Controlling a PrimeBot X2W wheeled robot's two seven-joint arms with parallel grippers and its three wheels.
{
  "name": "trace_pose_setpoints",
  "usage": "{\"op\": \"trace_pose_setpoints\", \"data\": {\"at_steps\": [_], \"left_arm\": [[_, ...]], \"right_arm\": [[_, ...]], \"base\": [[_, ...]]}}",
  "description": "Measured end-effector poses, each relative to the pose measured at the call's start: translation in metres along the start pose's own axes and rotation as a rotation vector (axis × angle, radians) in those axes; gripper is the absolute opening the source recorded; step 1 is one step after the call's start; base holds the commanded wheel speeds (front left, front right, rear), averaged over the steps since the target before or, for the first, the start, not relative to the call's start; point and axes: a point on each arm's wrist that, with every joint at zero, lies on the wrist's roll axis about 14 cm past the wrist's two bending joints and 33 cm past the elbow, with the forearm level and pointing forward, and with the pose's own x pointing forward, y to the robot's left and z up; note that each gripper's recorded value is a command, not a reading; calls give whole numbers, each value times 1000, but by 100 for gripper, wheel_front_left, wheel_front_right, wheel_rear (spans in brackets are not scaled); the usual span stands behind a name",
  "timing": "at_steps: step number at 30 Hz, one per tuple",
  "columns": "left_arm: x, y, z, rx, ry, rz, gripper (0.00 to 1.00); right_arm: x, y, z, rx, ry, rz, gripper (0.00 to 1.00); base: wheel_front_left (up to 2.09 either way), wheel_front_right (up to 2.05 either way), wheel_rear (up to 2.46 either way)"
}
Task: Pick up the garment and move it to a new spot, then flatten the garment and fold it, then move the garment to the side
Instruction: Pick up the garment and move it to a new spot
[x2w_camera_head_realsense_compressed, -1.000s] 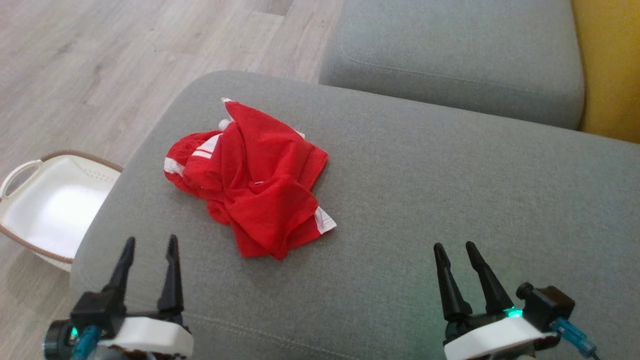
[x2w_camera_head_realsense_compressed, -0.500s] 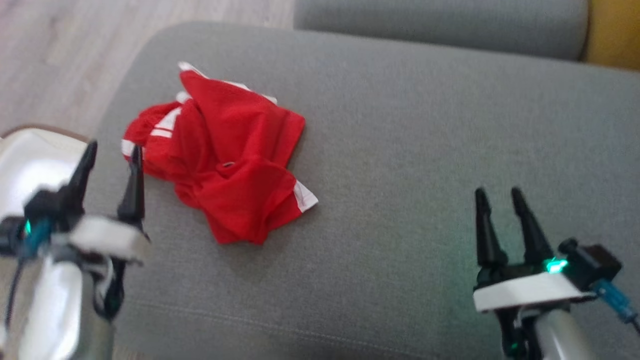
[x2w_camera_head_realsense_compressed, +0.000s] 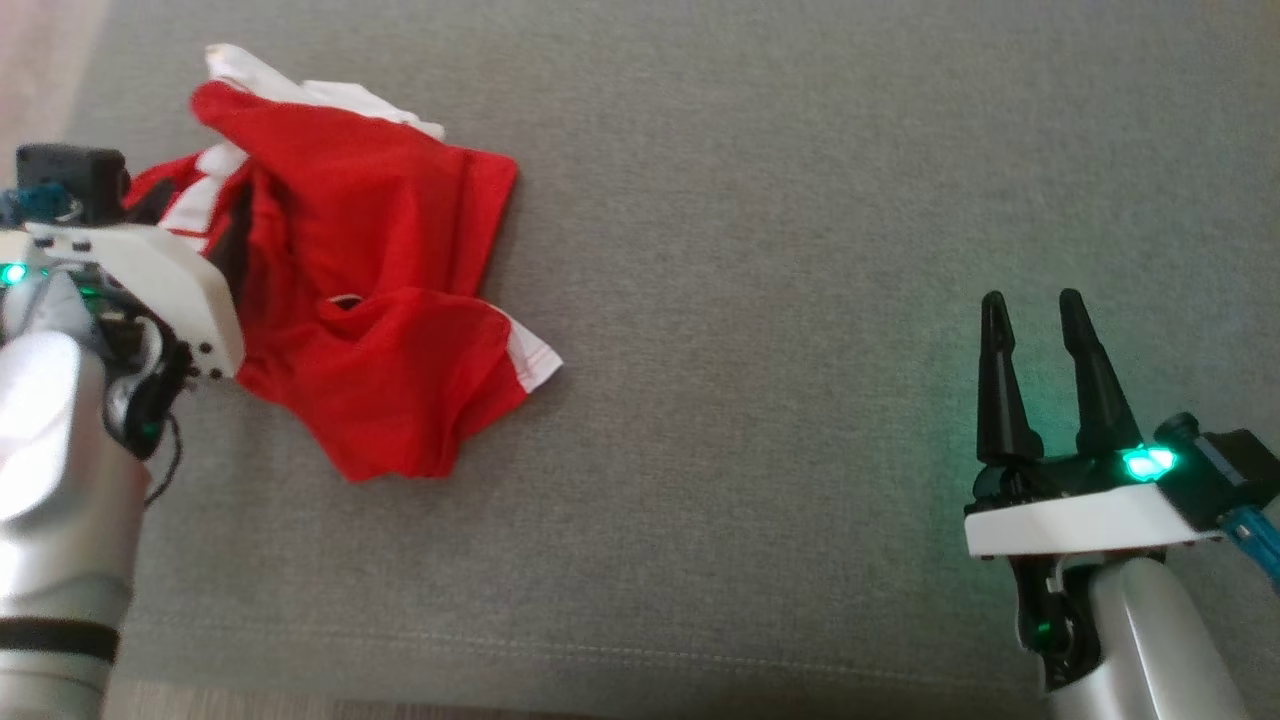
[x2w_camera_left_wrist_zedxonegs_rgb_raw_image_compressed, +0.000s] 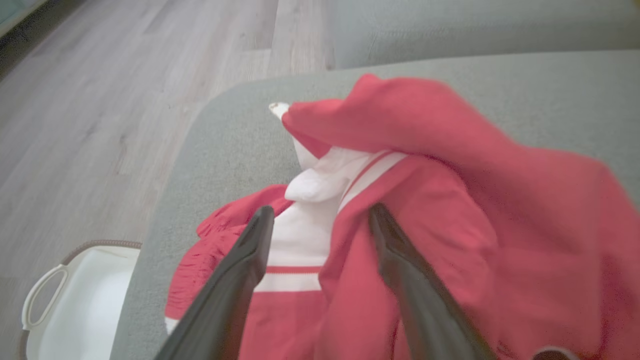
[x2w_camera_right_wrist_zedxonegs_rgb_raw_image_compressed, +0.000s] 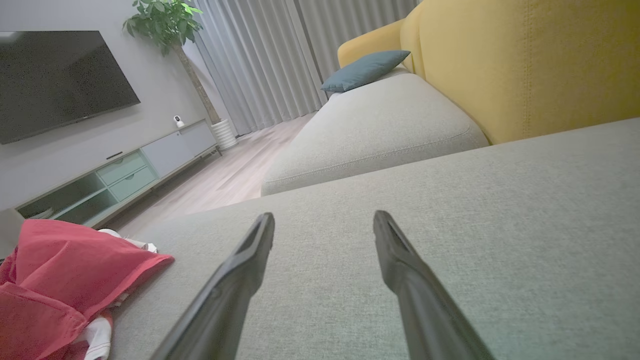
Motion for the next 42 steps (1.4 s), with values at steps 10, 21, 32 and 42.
{"op": "trace_pose_setpoints", "data": {"at_steps": [10,21,32,42], "left_arm": [[27,2,-7,18,52,-12,0],[-15,6,113,41,-433,16,0],[-93,-24,218,13,-832,-35,0],[-119,-67,231,5,-896,-138,0]], "right_arm": [[-1,-17,3,-7,-10,-45,100],[-15,3,34,3,-81,-9,100],[-44,11,44,26,-105,-10,100],[-52,16,53,25,-130,-3,100]], "base": [[0,0,0],[0,0,0],[0,0,0],[0,0,0]]}}
